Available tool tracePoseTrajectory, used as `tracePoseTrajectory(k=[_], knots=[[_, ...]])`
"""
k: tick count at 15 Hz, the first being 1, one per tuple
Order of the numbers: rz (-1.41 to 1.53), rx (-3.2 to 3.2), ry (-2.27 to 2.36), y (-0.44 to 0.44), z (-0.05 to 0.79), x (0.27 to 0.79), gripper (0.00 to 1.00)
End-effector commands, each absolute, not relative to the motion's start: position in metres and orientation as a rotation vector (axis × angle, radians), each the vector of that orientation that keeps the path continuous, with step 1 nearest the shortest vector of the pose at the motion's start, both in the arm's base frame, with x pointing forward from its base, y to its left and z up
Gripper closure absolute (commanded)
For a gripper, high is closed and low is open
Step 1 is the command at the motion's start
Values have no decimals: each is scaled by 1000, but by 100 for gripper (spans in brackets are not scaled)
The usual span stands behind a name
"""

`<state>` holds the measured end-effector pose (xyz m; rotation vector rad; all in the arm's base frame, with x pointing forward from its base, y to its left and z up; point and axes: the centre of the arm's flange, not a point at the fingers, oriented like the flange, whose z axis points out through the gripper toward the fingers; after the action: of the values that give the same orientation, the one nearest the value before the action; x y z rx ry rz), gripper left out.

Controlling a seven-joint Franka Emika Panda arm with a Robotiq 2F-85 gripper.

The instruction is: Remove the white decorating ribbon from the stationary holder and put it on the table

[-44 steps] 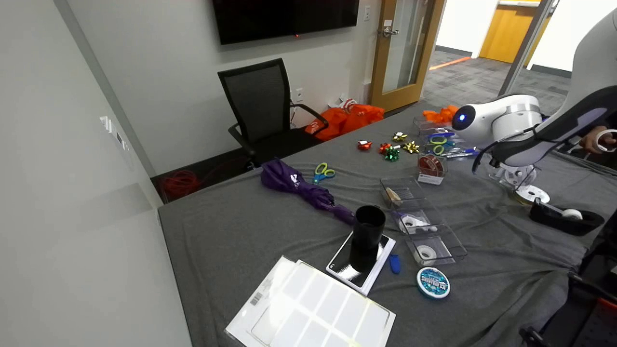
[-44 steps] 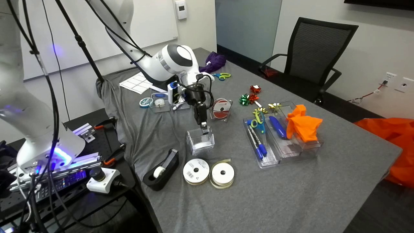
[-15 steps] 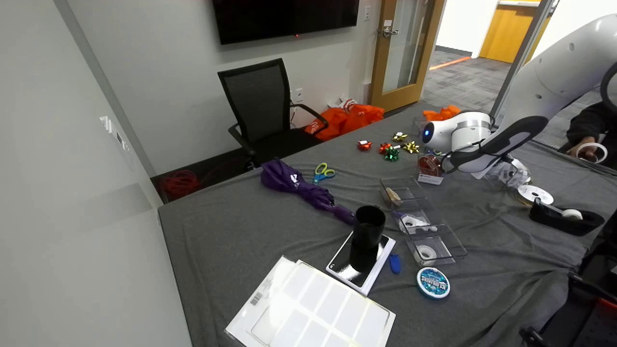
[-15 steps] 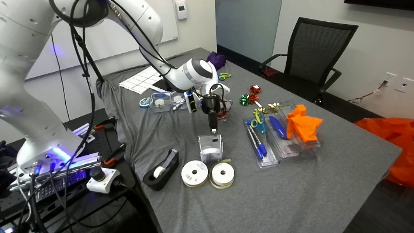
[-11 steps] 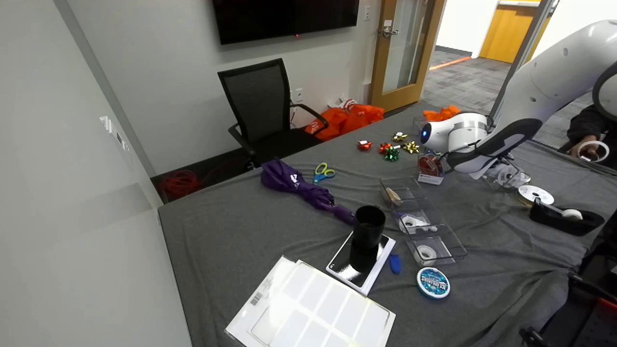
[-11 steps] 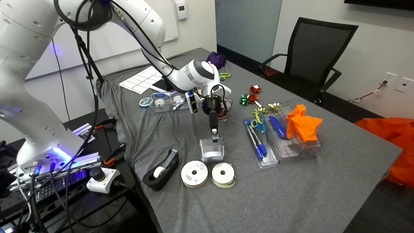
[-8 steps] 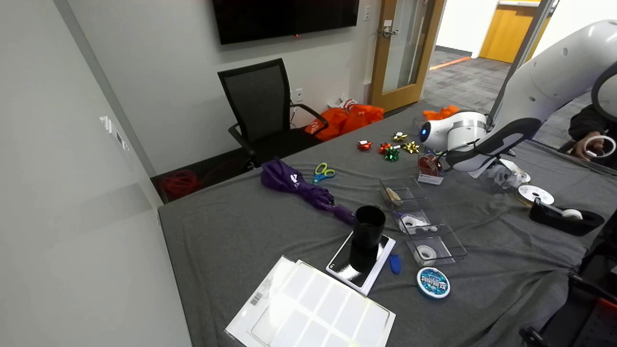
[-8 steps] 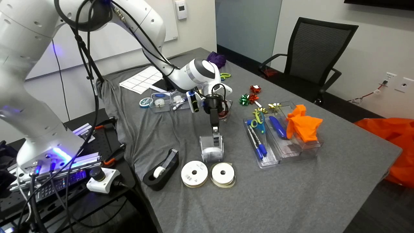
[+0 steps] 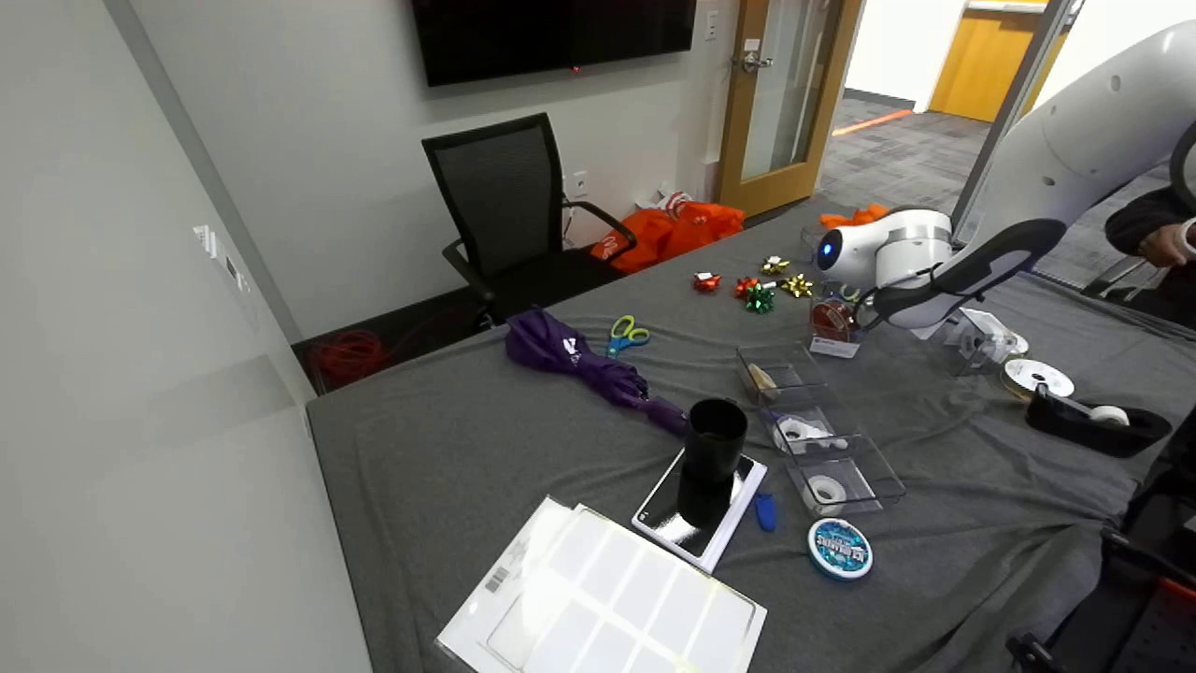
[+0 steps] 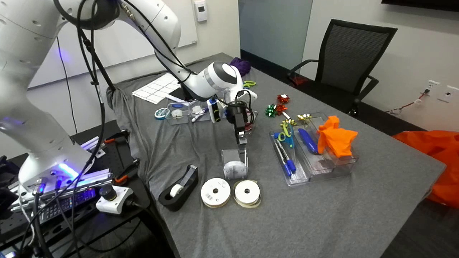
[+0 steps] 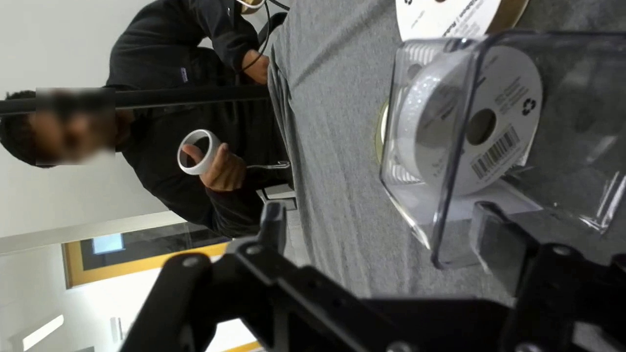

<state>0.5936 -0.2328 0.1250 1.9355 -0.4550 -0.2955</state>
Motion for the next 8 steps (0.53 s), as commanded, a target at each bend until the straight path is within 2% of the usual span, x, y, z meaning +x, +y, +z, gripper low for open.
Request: tracePoseTrajectory(k=[1, 8], knots=[[-217, 2080, -346, -222, 157, 564, 0], [-33, 2354, -188, -207, 209, 520, 0]])
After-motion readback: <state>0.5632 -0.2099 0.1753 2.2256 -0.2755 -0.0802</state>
